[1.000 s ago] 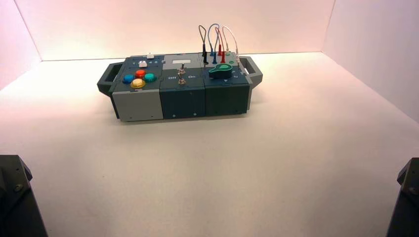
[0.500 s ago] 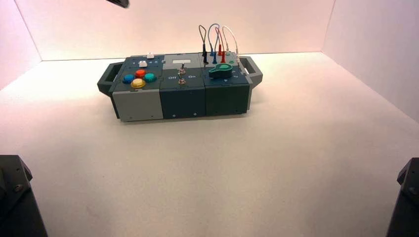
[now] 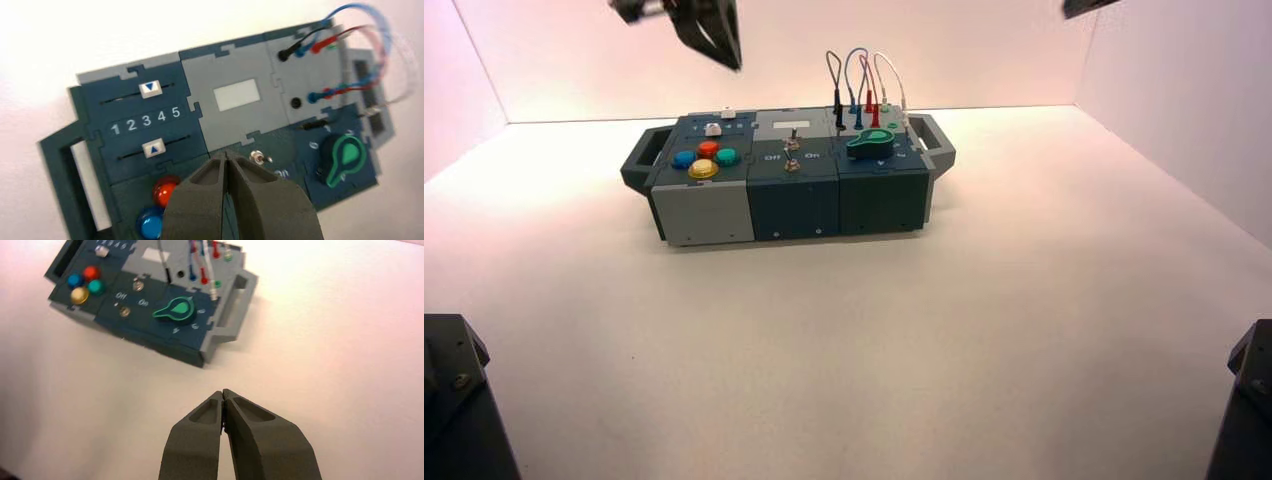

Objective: Move the top slider to position 1.

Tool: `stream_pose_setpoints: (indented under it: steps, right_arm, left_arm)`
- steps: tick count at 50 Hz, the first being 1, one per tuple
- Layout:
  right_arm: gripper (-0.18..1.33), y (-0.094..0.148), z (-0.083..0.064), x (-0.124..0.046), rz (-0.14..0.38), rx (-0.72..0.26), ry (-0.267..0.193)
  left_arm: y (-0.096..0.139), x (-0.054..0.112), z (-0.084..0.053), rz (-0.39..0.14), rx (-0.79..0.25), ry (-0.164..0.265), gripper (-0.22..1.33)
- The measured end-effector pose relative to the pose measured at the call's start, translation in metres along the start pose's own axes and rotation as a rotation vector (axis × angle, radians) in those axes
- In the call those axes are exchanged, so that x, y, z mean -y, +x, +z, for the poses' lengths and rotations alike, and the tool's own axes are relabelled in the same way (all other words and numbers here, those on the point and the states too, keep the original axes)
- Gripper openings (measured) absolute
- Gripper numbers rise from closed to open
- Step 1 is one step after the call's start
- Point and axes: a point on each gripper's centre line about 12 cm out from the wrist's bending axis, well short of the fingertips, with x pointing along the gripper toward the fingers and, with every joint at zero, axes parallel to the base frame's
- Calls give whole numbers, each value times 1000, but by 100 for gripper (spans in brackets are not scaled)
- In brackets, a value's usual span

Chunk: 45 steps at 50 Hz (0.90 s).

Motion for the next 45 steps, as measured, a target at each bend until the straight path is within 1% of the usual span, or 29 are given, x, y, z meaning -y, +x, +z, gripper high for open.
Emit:
stream_pose_setpoints:
  steps: [3, 6, 7, 8, 9, 10, 12, 13, 14, 15, 20, 23, 28, 29, 42, 45]
  right_arm:
    - [-14, 4, 0, -4, 13, -5, -16]
    - [-14, 6, 1, -10, 28, -2, -35]
    - [-14, 6, 1, -10, 28, -2, -35]
    - [-13, 6, 2, -14, 38, 2, -54]
    - [-13, 6, 2, -14, 40, 4, -53]
    - [-13, 6, 3, -18, 50, 12, -76]
    - [-13, 6, 3, -21, 59, 16, -86]
    - [-13, 6, 4, -25, 73, 25, -103]
    - [-13, 6, 4, -26, 78, 26, -107]
    - [-13, 5, 5, -30, 90, 35, -121]
    - [-13, 5, 6, -38, 127, 53, -151]
    - [-13, 5, 8, -39, 138, 68, -170]
    - [-13, 5, 9, -40, 145, 80, -187]
    - [-13, 5, 9, -40, 146, 80, -198]
    - [-13, 11, 9, -40, 145, 70, -199]
    - [-13, 12, 9, -40, 143, 73, -199]
  left_arm:
    - [15, -2, 1, 8, -39, -9, -16]
    - [25, -2, 5, 9, -49, -9, -16]
    - [25, -2, 5, 9, -49, -9, -16]
    - [29, -2, 5, 12, -58, -9, -16]
    - [36, -3, 5, 15, -70, -10, -16]
    - [38, -3, 5, 16, -73, -11, -16]
    - [42, -4, 5, 19, -79, -11, -16]
    - [46, -4, 6, 20, -79, -10, -16]
    - [46, -5, 7, 21, -78, -11, -16]
    - [48, -4, 7, 21, -78, -10, -16]
    - [53, -4, 13, 21, -65, -9, -16]
    - [54, -4, 16, 21, -52, -9, -16]
    - [56, -4, 17, 22, -48, -6, -16]
    - [57, -4, 17, 23, -45, -5, -16]
    - [68, -7, 16, 32, -51, 1, -16]
    - [69, -8, 18, 35, -43, 0, -16]
